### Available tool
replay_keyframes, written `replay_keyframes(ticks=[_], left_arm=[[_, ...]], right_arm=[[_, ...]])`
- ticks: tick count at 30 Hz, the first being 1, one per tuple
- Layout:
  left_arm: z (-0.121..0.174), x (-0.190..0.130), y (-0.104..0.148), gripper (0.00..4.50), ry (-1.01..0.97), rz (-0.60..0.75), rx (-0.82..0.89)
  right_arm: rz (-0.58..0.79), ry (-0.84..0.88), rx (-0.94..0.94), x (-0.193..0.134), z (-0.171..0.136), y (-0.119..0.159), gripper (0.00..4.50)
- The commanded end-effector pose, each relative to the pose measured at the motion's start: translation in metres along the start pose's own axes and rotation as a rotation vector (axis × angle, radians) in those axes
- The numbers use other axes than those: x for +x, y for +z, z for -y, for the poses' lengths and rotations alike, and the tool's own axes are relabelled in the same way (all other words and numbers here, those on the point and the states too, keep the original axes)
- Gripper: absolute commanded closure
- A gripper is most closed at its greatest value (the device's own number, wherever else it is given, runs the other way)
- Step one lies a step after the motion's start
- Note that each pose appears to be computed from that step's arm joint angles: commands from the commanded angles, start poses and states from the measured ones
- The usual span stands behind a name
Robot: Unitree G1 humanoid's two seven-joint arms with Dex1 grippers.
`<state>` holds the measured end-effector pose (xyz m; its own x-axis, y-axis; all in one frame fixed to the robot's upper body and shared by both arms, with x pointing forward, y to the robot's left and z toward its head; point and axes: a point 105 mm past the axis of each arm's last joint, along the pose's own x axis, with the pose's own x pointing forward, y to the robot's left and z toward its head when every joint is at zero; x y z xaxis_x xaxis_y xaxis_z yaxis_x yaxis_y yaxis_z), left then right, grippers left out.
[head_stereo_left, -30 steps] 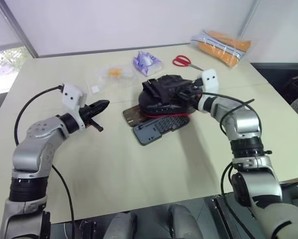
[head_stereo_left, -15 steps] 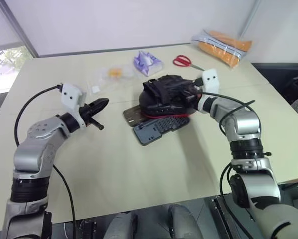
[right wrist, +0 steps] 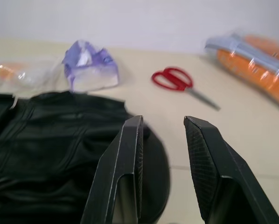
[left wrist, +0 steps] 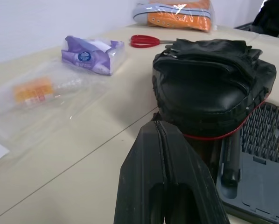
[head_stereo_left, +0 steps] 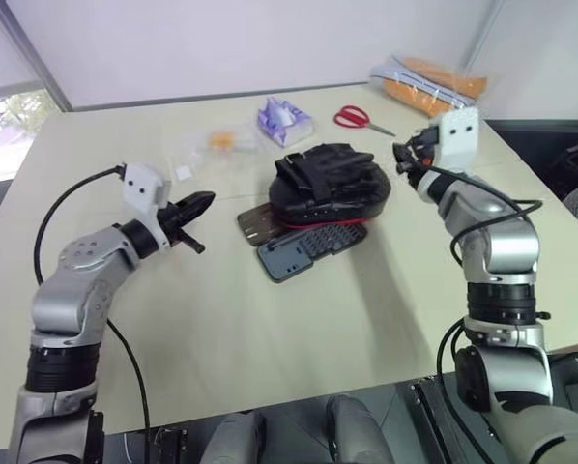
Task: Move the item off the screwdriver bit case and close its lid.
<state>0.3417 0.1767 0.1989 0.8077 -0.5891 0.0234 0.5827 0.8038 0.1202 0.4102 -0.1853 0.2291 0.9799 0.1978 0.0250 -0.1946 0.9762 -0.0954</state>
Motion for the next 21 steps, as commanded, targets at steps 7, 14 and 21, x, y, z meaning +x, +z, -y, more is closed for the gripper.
replay_keyframes(ticks=[7, 14, 21], left_arm=[[0.003, 0.0, 0.01, 4.5, -0.01, 0.037, 0.031], [0.005, -0.002, 0.009, 4.5, -0.004, 0.035, 0.027], [0.005, -0.005, 0.008, 4.5, 0.005, 0.033, 0.024]], right_arm=[[-0.015, 0.228, 0.108, 0.003, -0.063, 0.011, 3.1], [-0.057, 0.246, 0.098, 0.005, -0.068, 0.005, 1.66], [-0.083, 0.235, 0.049, 0.012, -0.064, 0.0, 0.03]])
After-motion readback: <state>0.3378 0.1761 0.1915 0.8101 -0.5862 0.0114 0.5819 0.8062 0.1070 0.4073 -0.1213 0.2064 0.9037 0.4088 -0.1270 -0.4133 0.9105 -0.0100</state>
